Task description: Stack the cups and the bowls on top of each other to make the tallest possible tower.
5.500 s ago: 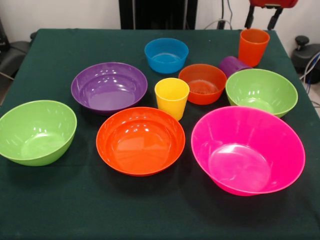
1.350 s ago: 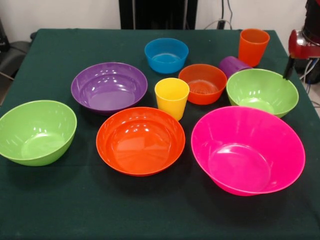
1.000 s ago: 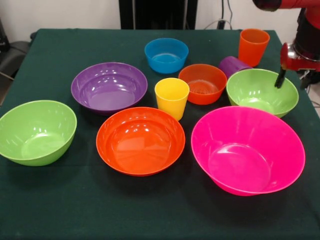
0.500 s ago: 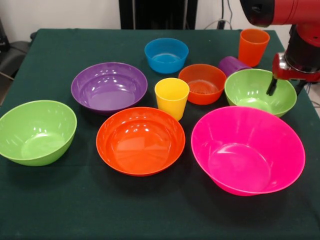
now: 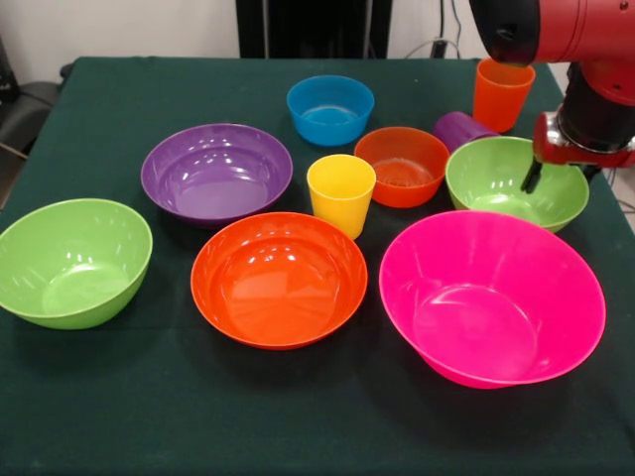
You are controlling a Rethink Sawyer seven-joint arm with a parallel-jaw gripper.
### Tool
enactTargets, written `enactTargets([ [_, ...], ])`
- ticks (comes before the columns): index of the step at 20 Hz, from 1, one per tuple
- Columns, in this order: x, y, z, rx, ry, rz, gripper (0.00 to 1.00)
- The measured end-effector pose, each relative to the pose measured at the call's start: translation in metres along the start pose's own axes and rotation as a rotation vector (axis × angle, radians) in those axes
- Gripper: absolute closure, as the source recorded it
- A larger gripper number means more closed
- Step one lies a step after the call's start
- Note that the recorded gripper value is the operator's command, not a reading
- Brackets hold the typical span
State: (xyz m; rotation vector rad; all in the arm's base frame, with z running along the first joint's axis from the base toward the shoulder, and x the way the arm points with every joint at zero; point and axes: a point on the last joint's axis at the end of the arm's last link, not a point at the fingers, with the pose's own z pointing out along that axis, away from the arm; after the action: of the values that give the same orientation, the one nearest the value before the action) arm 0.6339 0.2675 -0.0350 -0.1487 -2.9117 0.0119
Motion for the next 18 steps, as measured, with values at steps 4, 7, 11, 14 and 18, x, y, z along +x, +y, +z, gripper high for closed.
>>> enactTargets([
  [4,-0.0006,-0.0014,0.0015,0.003,0.0,0.001,0.0],
  [7,-0.0027,-0.0027,0.0021,0.008,-0.004,0.002,0.0],
  [11,-0.0039,-0.0027,0.0023,0.01,-0.007,0.001,0.0],
  [14,-0.0034,-0.0024,0.0029,0.012,-0.007,0.0,0.0],
  [18,-0.0026,-0.0019,0.0039,0.014,-0.006,-0.001,0.0],
])
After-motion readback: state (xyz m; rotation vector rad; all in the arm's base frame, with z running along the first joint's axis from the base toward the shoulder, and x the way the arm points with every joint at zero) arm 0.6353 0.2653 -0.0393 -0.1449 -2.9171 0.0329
